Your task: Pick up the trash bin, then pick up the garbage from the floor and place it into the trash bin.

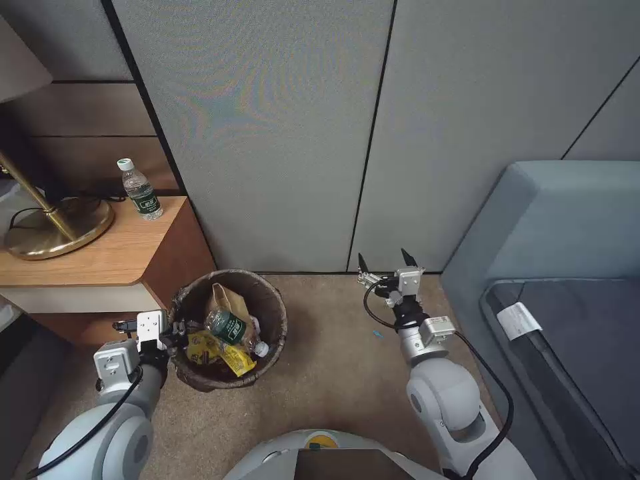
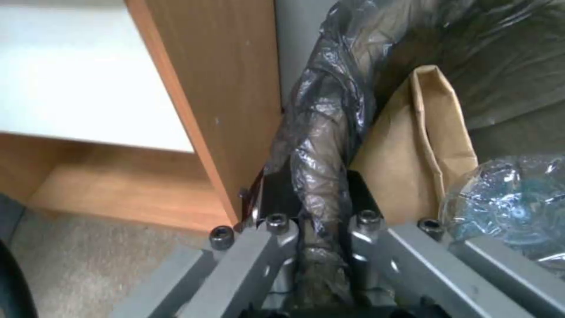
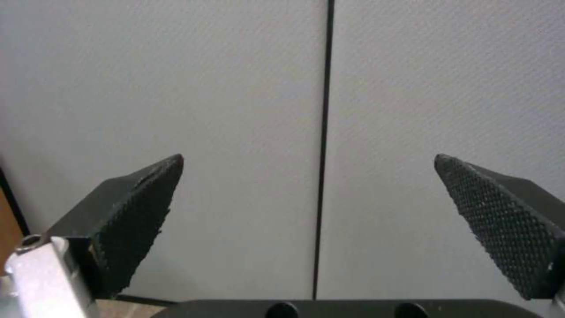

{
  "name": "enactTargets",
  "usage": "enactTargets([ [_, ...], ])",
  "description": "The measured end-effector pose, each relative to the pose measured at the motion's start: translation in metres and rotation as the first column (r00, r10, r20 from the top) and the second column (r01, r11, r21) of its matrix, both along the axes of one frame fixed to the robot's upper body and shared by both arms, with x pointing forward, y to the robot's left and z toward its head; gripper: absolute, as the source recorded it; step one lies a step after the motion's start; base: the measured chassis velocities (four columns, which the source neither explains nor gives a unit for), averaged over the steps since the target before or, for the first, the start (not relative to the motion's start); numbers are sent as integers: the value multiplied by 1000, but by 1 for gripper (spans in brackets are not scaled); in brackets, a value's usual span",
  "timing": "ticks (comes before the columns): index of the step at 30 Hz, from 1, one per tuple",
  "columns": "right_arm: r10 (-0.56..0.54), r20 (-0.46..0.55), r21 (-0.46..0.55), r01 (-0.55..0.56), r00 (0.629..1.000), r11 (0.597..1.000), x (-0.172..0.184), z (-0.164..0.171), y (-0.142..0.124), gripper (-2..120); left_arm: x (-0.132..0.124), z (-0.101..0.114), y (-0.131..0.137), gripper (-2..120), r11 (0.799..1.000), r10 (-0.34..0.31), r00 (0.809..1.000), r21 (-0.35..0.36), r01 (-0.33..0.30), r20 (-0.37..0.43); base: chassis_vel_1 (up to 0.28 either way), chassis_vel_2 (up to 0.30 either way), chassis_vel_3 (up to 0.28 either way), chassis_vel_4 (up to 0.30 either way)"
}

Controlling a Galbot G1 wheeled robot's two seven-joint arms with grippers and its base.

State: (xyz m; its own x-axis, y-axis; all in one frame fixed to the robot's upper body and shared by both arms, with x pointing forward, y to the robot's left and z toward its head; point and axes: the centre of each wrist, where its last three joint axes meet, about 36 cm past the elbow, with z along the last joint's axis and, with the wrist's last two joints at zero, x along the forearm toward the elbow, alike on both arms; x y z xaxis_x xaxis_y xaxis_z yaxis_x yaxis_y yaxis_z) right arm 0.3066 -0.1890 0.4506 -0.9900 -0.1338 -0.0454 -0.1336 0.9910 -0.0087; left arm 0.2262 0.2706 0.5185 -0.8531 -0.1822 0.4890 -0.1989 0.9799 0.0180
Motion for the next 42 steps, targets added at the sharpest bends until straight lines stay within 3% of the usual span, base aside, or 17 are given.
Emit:
enactTargets([
  [15, -16, 3, -4, 16, 1000, 1000, 2, 0, -4, 100, -11, -7, 1, 3, 1000, 17, 998, -7, -18, -57, 0, 0, 0, 0],
  [42, -21, -4, -13, 21, 1000, 1000, 7, -6, -6, 100, -12, -7, 3, 3, 1000, 12, 998, -7, -13, -61, 6, 6, 6, 5],
])
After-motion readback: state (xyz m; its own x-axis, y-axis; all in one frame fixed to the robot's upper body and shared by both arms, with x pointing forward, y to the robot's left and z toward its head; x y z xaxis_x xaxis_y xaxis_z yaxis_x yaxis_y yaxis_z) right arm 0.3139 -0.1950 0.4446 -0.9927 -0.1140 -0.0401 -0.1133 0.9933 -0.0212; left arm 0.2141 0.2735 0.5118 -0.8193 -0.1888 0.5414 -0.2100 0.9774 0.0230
